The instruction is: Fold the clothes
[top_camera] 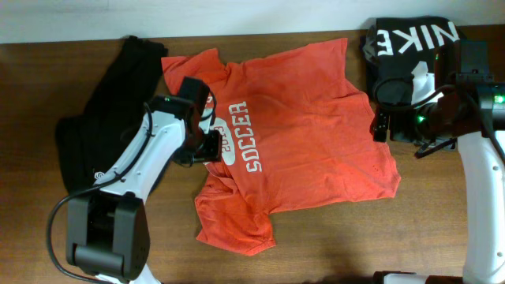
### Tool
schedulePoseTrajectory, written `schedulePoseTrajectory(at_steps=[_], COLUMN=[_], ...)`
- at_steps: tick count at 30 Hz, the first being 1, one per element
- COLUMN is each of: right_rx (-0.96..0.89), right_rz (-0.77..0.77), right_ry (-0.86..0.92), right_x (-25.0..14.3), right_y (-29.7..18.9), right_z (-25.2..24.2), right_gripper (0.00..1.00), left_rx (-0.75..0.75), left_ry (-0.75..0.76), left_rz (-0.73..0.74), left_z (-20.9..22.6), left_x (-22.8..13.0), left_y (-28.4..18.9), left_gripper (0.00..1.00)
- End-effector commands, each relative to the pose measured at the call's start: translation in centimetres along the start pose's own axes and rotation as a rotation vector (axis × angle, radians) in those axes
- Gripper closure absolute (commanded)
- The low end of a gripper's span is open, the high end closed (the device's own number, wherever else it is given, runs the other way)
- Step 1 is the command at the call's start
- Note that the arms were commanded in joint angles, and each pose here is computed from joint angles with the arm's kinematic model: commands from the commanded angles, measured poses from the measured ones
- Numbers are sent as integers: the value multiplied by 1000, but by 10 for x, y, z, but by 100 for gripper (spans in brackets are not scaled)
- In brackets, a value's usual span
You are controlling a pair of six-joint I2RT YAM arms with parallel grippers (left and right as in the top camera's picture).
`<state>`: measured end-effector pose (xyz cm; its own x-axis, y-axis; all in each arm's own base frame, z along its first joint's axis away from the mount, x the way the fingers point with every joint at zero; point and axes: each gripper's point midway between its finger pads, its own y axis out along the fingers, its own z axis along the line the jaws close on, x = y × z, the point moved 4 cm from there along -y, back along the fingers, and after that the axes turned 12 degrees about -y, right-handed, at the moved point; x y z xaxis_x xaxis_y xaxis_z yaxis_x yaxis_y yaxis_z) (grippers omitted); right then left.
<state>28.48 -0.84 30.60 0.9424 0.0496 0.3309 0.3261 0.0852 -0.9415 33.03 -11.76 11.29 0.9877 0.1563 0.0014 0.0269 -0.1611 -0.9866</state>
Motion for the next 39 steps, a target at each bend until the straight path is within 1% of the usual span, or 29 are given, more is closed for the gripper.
schedulePoseTrajectory(at_steps=[1, 7, 11, 16, 17, 20, 23, 29, 32, 33, 34, 36, 37, 38, 39], right_rx=[-22, -22, -22, -23, -23, -23, -22, -22, -22, -22, -22, -23, -23, -23, -24], right_rz=[-12, -16, -16, -20, -19, -19, -20, -20, -20, -20, -20, -23, -25, -28, -31], right_ry=[15, 15, 14, 14, 14, 14, 14, 14, 14, 14, 14, 14, 13, 13, 13], right_x=[0, 1, 1, 2, 2, 2, 2, 2, 2, 2, 2, 3, 3, 4, 4], right_y=[-1, -1, -1, -1, -1, -1, -1, -1, -1, -1, -1, -1, -1, -1, -1], right_z=[-4, -4, -4, -4, -4, -4, -4, -4, -4, -4, -4, -4, -4, -4, -4], right_gripper=[2, 2, 1, 1, 1, 1, 1, 1, 1, 1, 2, 1, 1, 1, 1], left_rx=[-13, -15, -5, -35, -42, -50, -44, -1, 5, 5, 5, 19, 34, 49, 70], left_ry=[-93, -91, -130, -135, -133, -141, -146, -161, -163, -163, -163, -164, -171, -184, -203], left_rz=[45, 37, 11, -42, -54, -75, -63, 26, 35, 35, 35, 29, 27, 30, 34], left_z=[6, 11, 16, 12, 11, 9, 10, 18, 19, 19, 19, 21, 25, 30, 37], left_x=[-13, -17, -17, -8, -6, 0, -1, -11, -12, -12, -12, -11, -10, -8, -6], left_y=[21, 39, 50, 56, 55, 57, 62, 86, 89, 89, 89, 89, 87, 84, 79], left_gripper=[45, 47, 46, 47, 48, 55, 59, 60, 61, 67, 76, 91, 96, 99, 99])
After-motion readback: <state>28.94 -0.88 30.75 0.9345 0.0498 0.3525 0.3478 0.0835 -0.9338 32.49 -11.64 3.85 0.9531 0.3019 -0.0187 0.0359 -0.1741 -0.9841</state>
